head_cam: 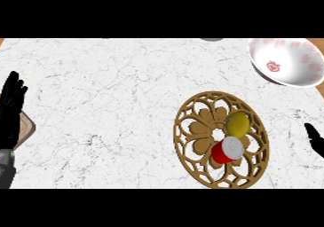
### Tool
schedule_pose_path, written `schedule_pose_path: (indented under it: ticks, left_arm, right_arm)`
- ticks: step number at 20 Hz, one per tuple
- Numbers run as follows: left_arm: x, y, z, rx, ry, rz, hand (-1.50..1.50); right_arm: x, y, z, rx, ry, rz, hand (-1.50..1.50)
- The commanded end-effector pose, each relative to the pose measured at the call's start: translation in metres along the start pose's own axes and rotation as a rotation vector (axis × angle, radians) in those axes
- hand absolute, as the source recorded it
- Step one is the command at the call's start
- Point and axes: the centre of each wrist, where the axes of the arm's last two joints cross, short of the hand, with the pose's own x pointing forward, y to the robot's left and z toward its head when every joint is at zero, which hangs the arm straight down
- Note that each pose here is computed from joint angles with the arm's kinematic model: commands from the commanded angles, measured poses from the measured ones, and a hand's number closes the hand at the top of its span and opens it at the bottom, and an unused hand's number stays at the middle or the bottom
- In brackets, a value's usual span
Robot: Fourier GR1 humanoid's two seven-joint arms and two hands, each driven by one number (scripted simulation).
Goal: Pick the lemon from the placemat and place it in the bowl
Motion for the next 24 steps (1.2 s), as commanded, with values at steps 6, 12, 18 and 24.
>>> schedule_pose_path:
  ticks: [6,12,18,24]
  left_arm:
    - [0.005,-0.023,0.019,-0.119,0.003,0.069,0.00]
    - [0.009,-0.005,0.000,-0.137,-0.004,0.061,0.00]
    - [0.013,-0.026,0.003,-0.152,-0.006,0.058,0.00]
    - [0.020,-0.034,0.003,-0.184,-0.009,0.065,0.00]
  right_arm:
    - [0.011,0.015,0.144,-0.281,0.067,0.216,-1.50]
    - [0.061,0.007,0.185,-0.320,0.116,0.222,-1.50]
    - [0.109,-0.034,0.165,-0.263,0.138,0.324,-1.50]
    - [0.115,-0.041,0.151,-0.039,0.298,0.483,-1.50]
